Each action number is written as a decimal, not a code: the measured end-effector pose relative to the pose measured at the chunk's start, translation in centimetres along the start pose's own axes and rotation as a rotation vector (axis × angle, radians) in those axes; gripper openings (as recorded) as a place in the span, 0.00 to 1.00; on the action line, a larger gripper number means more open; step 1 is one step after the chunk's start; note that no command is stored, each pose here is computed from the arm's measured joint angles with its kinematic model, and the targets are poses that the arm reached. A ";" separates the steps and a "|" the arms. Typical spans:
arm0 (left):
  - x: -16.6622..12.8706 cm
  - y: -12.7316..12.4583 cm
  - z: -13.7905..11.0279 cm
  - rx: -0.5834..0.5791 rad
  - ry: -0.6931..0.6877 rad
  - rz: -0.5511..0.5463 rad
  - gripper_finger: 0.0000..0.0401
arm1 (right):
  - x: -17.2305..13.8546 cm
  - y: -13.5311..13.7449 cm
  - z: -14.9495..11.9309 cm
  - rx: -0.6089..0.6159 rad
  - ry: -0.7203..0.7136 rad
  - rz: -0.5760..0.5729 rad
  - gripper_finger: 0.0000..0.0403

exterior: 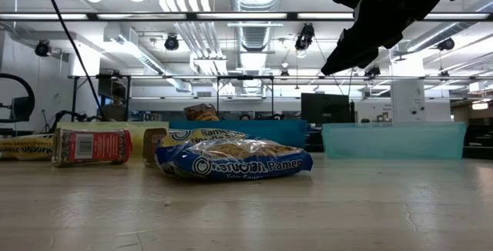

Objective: Pick & Place Food Item
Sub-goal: Put the gold seasoning bottle into the blue bin

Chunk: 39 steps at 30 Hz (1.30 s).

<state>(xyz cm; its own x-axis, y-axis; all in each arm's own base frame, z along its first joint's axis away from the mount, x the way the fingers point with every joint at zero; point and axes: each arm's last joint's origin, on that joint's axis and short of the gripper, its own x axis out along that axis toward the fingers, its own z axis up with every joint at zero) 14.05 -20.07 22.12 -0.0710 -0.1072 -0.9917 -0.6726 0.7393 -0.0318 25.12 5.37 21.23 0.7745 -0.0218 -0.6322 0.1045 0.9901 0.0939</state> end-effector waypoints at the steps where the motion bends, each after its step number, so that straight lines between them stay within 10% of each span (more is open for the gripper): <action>1: -0.2 0.0 0.1 -0.002 -0.007 0.001 0.70 | 0.0 0.0 0.0 0.000 0.000 0.000 0.47; 16: -2.7 -0.7 2.9 0.035 -0.108 -0.020 0.70 | 0.0 0.0 0.0 0.001 -0.004 0.001 0.47; 39: -9.8 2.4 17.3 0.150 -0.287 -0.107 0.70 | 0.0 0.0 0.1 -0.001 -0.006 0.002 0.47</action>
<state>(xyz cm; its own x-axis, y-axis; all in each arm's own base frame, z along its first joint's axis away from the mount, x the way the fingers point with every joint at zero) 25.86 -5.75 29.61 0.2187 -0.0137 -0.9757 -0.5476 0.8259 -0.1343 25.16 5.38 21.28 0.7786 -0.0209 -0.6271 0.1023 0.9903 0.0940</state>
